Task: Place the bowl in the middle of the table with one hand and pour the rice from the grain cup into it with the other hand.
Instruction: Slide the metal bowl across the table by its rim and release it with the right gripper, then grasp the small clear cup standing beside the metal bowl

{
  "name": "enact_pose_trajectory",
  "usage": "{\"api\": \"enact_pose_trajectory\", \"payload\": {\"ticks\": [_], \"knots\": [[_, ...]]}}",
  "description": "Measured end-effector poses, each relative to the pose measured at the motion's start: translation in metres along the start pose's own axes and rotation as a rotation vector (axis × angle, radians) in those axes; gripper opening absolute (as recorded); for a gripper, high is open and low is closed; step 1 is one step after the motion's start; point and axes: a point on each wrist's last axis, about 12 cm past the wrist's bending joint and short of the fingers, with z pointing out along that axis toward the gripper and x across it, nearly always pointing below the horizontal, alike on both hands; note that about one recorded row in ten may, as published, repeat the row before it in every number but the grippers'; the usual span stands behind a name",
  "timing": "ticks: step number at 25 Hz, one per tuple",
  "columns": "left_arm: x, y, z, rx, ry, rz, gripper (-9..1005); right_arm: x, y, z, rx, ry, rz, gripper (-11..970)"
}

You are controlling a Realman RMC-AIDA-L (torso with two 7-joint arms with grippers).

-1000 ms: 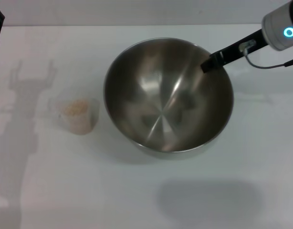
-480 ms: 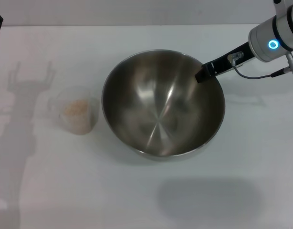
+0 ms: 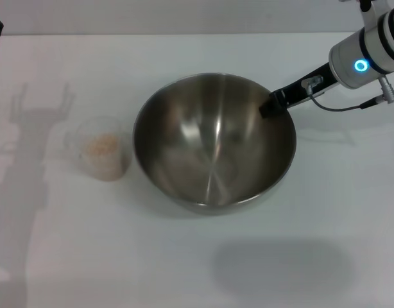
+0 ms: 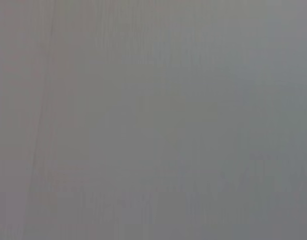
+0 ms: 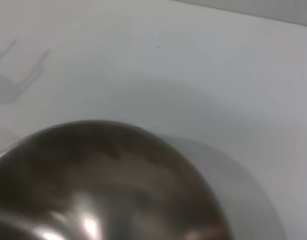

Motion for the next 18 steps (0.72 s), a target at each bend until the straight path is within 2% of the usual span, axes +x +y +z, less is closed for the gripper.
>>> {"api": "enact_pose_trajectory", "payload": {"ticks": [2,6,7,11,12,14,15,16,17,18], "knots": [[0.000,0.000,0.000,0.001,-0.001,0.000,756,-0.005,0.000,-0.005,0.016,-0.032,-0.013,16],[0.000,0.000,-0.001,0.002,0.001,-0.001,754,-0.011,0.000,-0.014,0.042,-0.088,-0.041,134],[0.000,-0.001,-0.001,0.003,0.001,-0.001,753,-0.017,0.001,-0.023,0.064,-0.127,-0.067,164],[0.001,-0.001,-0.003,0.009,0.005,-0.002,751,-0.027,0.004,-0.037,0.115,-0.189,-0.124,372],[0.001,-0.001,-0.003,0.008,0.005,-0.002,751,-0.033,0.008,-0.046,0.160,-0.248,-0.175,373],[0.001,-0.001,-0.004,0.007,0.006,-0.002,749,-0.036,0.010,-0.050,0.184,-0.285,-0.202,375],[0.001,0.000,-0.004,0.006,0.007,0.000,749,-0.042,0.015,-0.055,0.243,-0.388,-0.257,376],[0.001,0.000,-0.004,0.006,0.007,0.000,748,-0.042,0.015,-0.055,0.243,-0.388,-0.257,376],[0.001,0.001,-0.005,0.005,0.009,0.001,748,-0.046,0.018,-0.057,0.296,-0.518,-0.289,376],[0.001,0.001,-0.005,0.005,0.009,0.001,747,-0.046,0.018,-0.057,0.296,-0.518,-0.289,376]]}}
